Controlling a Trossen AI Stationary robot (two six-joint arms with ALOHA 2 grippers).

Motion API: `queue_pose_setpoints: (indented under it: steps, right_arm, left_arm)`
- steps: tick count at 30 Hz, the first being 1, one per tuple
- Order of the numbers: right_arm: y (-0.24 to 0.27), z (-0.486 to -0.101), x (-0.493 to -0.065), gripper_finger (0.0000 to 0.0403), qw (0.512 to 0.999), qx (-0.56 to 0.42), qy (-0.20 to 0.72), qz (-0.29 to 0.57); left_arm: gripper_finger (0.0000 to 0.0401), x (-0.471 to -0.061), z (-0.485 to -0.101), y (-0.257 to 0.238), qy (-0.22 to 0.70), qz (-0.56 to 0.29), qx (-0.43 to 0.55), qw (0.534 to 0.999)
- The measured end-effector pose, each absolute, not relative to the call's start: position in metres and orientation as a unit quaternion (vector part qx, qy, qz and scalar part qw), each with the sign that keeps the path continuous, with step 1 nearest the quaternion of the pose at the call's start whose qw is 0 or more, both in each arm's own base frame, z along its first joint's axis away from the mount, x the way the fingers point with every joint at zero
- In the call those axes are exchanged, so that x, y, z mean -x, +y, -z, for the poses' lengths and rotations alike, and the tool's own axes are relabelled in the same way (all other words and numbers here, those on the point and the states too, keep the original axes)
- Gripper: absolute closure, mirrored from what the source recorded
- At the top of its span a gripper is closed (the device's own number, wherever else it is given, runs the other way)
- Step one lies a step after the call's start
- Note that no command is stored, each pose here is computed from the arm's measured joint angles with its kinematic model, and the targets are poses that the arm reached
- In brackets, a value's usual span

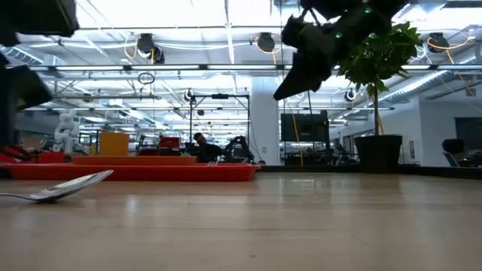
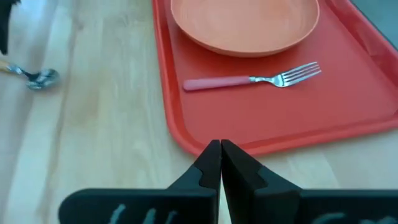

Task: Pick and place plate/cup/fork/spoon on tray
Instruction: Put the orange spoon on the red serving tray to right of the pink fork

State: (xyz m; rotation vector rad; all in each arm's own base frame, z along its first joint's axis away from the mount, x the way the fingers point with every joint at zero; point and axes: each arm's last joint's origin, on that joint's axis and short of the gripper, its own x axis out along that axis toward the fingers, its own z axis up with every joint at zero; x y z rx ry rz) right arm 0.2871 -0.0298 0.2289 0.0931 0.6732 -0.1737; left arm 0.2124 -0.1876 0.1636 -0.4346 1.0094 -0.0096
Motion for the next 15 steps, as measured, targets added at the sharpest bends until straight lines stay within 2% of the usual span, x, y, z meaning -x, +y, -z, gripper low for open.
queue_pose_setpoints:
  steps: [5,9,15]
  right_arm:
    - [-0.026,-0.232,-0.278,0.0399,0.945,-0.080,0.301,0.103]
    - [-0.021,-0.233,-0.278,0.0399,0.944,-0.077,0.287,0.144]
    - [-0.012,-0.240,-0.282,0.0399,0.954,-0.086,0.250,0.144]
  left_arm:
    - [0.0184,-0.201,-0.153,-0.196,0.511,-0.020,0.219,0.831]
    - [0.0181,-0.198,-0.140,-0.203,0.525,-0.036,0.220,0.821]
    - [0.0180,-0.200,-0.127,-0.207,0.509,-0.070,0.214,0.831]
